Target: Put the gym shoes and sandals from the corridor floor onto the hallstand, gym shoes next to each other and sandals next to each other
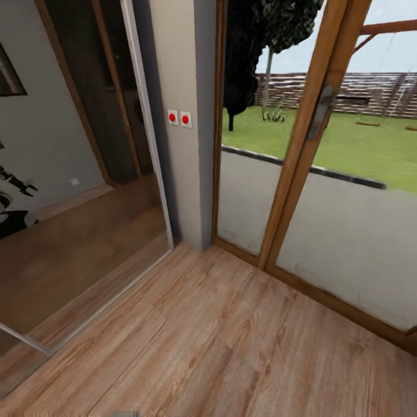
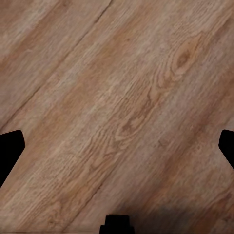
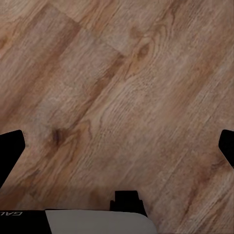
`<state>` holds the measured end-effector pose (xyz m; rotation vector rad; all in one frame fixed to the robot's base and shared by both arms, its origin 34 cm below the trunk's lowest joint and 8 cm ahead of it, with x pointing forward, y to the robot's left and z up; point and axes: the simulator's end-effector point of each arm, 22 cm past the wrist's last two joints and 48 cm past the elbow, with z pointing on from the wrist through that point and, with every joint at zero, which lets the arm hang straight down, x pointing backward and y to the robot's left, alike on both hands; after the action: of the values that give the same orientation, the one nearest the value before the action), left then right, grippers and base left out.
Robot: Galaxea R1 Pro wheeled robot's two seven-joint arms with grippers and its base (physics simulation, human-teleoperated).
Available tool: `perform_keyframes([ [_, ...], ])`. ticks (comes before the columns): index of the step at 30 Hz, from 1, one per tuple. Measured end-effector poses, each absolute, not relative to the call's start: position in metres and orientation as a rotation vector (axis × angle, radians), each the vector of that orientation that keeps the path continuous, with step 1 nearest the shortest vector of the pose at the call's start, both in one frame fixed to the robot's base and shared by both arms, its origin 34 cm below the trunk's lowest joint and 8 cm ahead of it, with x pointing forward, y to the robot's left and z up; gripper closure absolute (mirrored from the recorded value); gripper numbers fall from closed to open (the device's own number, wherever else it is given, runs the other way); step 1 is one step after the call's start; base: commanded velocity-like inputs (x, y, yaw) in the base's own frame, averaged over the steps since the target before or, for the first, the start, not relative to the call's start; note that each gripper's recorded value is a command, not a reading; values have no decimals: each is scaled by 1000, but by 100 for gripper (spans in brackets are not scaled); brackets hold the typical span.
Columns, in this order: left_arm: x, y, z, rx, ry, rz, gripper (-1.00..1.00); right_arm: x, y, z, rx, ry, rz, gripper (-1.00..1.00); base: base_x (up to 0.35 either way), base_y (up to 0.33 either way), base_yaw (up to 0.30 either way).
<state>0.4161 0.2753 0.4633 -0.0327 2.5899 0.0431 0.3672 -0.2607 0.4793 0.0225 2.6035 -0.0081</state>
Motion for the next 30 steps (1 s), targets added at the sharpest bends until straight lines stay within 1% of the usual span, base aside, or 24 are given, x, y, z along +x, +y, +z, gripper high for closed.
perform_keyframes([
  [15, 416, 276, 463, -34, 2590, 44, -100, 367, -261, 479, 22, 2603, -7, -100, 98, -190, 278],
  [30, 416, 276, 463, -34, 2590, 44, -100, 367, -261, 479, 22, 2603, -8, -100, 19, -32, 278],
])
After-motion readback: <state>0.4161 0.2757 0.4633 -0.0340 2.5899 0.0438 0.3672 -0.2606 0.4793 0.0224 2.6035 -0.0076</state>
